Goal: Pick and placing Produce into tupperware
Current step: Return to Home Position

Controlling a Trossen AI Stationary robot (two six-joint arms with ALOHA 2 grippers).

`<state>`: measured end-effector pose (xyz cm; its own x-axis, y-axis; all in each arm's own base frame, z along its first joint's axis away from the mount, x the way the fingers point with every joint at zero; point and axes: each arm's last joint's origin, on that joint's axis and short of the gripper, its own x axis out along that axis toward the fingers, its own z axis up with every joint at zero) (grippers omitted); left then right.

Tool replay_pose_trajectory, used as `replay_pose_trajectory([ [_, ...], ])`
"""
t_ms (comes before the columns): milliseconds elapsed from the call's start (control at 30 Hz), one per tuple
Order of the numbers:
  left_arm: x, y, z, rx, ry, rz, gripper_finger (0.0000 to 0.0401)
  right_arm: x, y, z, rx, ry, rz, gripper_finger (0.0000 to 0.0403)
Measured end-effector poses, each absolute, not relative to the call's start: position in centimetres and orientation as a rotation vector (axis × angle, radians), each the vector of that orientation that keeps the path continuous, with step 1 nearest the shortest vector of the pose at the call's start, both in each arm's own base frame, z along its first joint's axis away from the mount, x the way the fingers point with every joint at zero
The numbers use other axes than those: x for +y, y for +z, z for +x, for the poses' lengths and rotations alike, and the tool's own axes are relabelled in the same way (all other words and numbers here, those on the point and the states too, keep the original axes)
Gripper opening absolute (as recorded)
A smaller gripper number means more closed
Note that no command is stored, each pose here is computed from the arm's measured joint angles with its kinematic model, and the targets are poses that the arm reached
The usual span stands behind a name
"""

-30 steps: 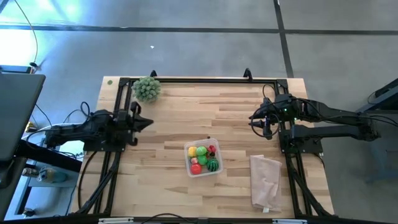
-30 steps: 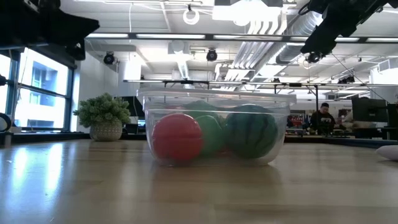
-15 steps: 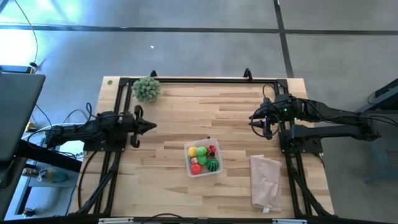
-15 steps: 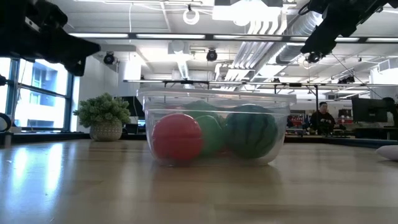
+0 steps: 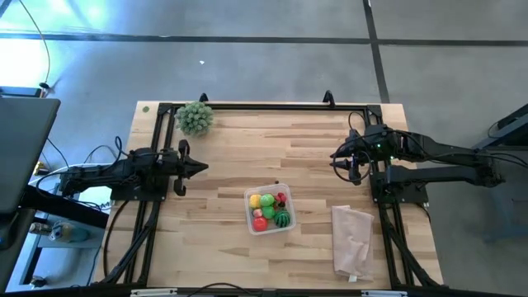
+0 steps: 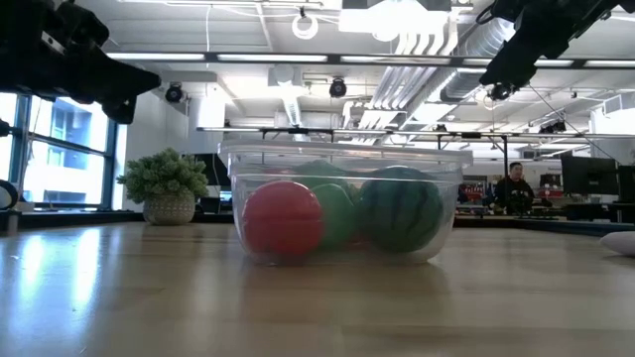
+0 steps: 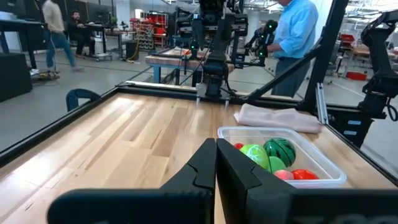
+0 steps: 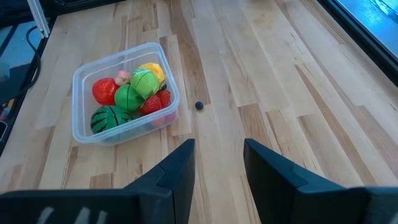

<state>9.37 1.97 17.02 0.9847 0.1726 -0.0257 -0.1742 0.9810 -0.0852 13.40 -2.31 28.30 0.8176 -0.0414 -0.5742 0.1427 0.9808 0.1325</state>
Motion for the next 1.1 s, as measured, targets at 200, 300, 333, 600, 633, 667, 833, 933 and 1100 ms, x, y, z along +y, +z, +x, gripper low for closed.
replay_pose_trajectory([
  [200, 2.0, 17.0, 9.4, 0.018, 0.175, -0.087, 0.0001, -2.3, 28.4, 13.5, 0.590, -0.098, 0.171, 0.0129],
  [300, 2.0, 17.0, 9.4, 0.018, 0.175, -0.087, 0.0001, -2.4, 28.9, 13.9, 0.525, -0.116, 0.236, 0.0129],
  [333, 2.0, 17.0, 9.4, 0.018, 0.175, -0.087, 0.0001, -2.4, 29.2, 14.0, 0.497, -0.122, 0.256, 0.0129],
  [600, 2.0, 17.1, 9.4, 0.017, 0.174, -0.087, 0.0001, -3.0, 32.9, 15.9, 0.074, -0.158, 0.174, 0.0129],
  [633, 2.0, 17.1, 9.4, 0.017, 0.174, -0.087, 0.0001, -3.1, 33.6, 15.9, 0.006, -0.171, 0.146, 0.0129],
  [667, 2.0, 17.1, 9.4, 0.017, 0.175, -0.087, 0.0001, -3.1, 34.1, 15.9, -0.049, -0.185, 0.130, 0.0129],
  [833, 2.0, 17.1, 9.4, 0.017, 0.175, -0.087, 0.0001, -3.0, 35.6, 14.9, -0.191, -0.201, 0.115, 0.0129],
  [933, 2.0, 17.1, 9.4, 0.017, 0.175, -0.087, 0.0001, -2.8, 36.0, 13.9, -0.226, -0.196, 0.138, 0.0129],
  [1100, 2.0, 17.1, 9.4, 0.017, 0.175, -0.087, 0.0001, -2.4, 36.3, 11.9, -0.240, -0.199, 0.137, 0.0129],
])
